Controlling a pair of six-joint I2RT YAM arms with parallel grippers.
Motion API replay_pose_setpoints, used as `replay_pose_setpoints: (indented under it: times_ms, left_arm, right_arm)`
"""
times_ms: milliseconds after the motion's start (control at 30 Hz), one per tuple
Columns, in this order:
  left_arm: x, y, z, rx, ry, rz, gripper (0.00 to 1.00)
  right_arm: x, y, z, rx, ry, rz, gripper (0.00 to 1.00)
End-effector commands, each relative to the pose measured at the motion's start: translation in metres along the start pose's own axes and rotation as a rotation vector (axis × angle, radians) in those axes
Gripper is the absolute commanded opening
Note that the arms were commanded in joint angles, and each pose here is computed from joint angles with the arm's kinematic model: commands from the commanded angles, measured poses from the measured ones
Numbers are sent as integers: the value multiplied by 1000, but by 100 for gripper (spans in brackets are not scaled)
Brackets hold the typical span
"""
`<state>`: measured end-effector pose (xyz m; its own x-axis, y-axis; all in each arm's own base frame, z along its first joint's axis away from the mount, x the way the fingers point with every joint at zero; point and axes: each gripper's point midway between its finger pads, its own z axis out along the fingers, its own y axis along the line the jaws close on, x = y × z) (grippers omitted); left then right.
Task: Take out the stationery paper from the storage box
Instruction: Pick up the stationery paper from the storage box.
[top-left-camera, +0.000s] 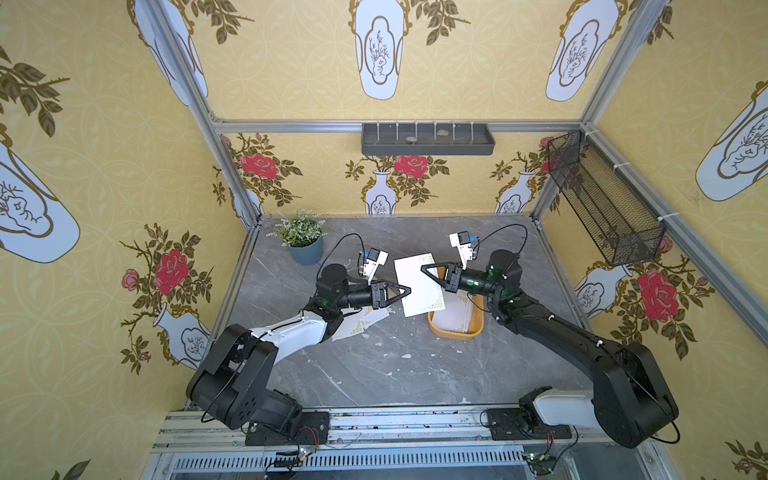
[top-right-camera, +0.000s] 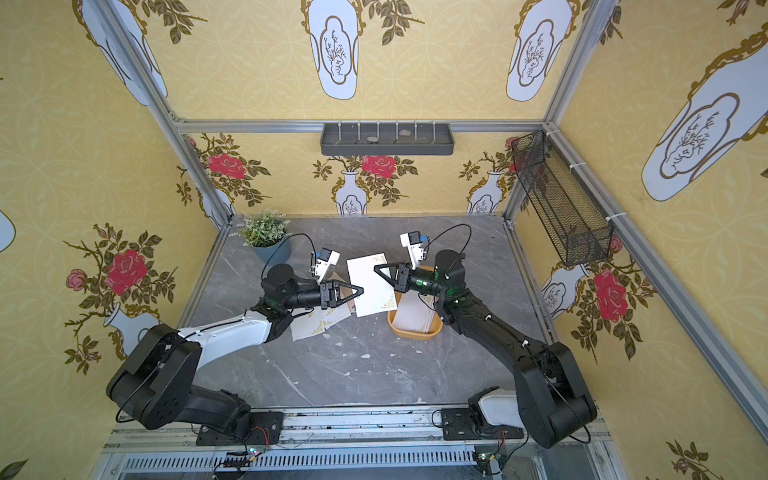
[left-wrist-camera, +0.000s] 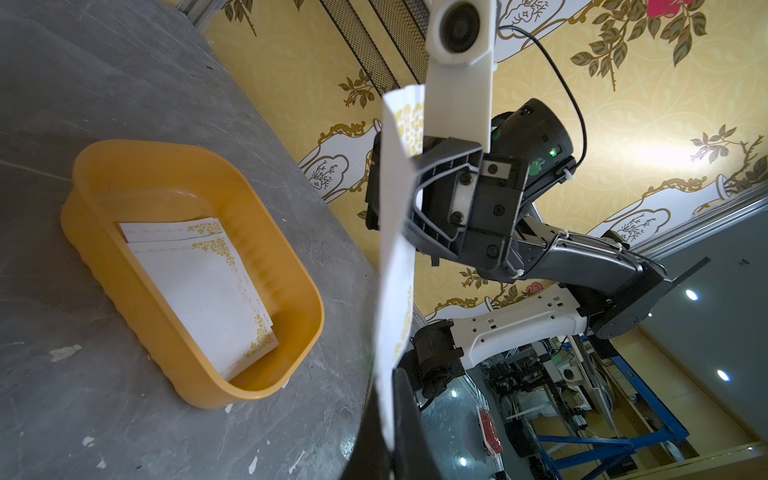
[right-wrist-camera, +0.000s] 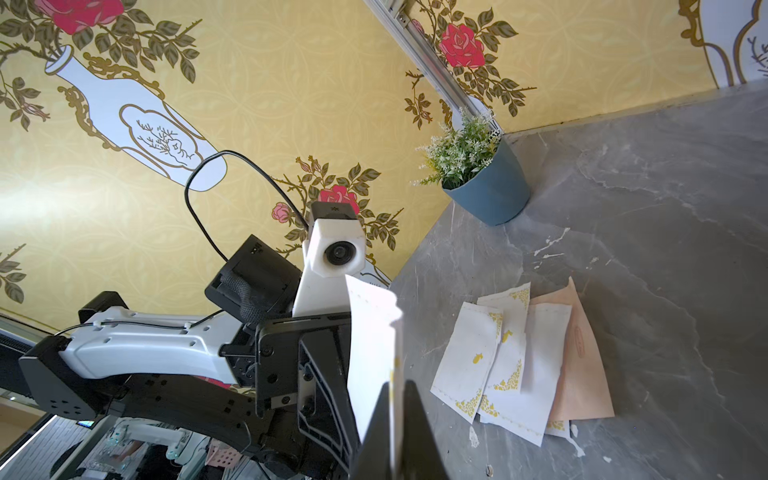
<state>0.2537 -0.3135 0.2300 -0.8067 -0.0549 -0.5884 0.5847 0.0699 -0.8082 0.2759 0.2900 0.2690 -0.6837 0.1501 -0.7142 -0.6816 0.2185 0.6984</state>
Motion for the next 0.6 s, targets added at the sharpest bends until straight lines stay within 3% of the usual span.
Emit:
replay_pose_setpoints:
  times_ms: [0, 33, 67, 100, 133, 200, 300, 400, 467, 500, 533, 567]
  left_arm:
    - [2, 1, 1, 6, 9, 7, 0]
    - [2, 2, 1, 5, 9, 6, 0]
    - [2, 3, 1, 4, 11, 3, 0]
    - [2, 3, 1, 2, 11, 1, 0]
    - [2, 3, 2, 3, 11, 2, 0]
    - [3, 4, 1, 0, 12, -3, 0]
    - [3, 7, 2, -7, 12, -7, 0]
    - [3, 8, 3, -9, 14, -12, 0]
    - [3, 9, 2, -11, 14, -13, 0]
    - [4, 9, 2, -13, 15, -14, 0]
    - [4, 10, 2, -14, 16, -15, 0]
    - [5, 10, 3, -15, 17, -17, 0]
  right_arm:
    - [-13, 11, -4, -24, -41, -49, 0]
    - [-14, 10, -5, -20, -44, -48, 11]
    - [-15, 10, -6, -18, -50, -51, 30]
    - [-16, 10, -8, -15, -52, -49, 38]
    - [-17, 10, -9, -13, -56, -51, 40]
    - [-18, 10, -11, -11, -59, -54, 33]
    - [-19, 10, -12, -8, -62, -58, 6]
    - [-20, 9, -12, -6, -65, -59, 1]
    - [-20, 9, -13, -2, -67, -57, 3]
    - [-21, 8, -13, 0, -68, -58, 15]
    - [-21, 8, -14, 1, -69, -58, 40]
    - [-22, 9, -14, 2, -71, -58, 45]
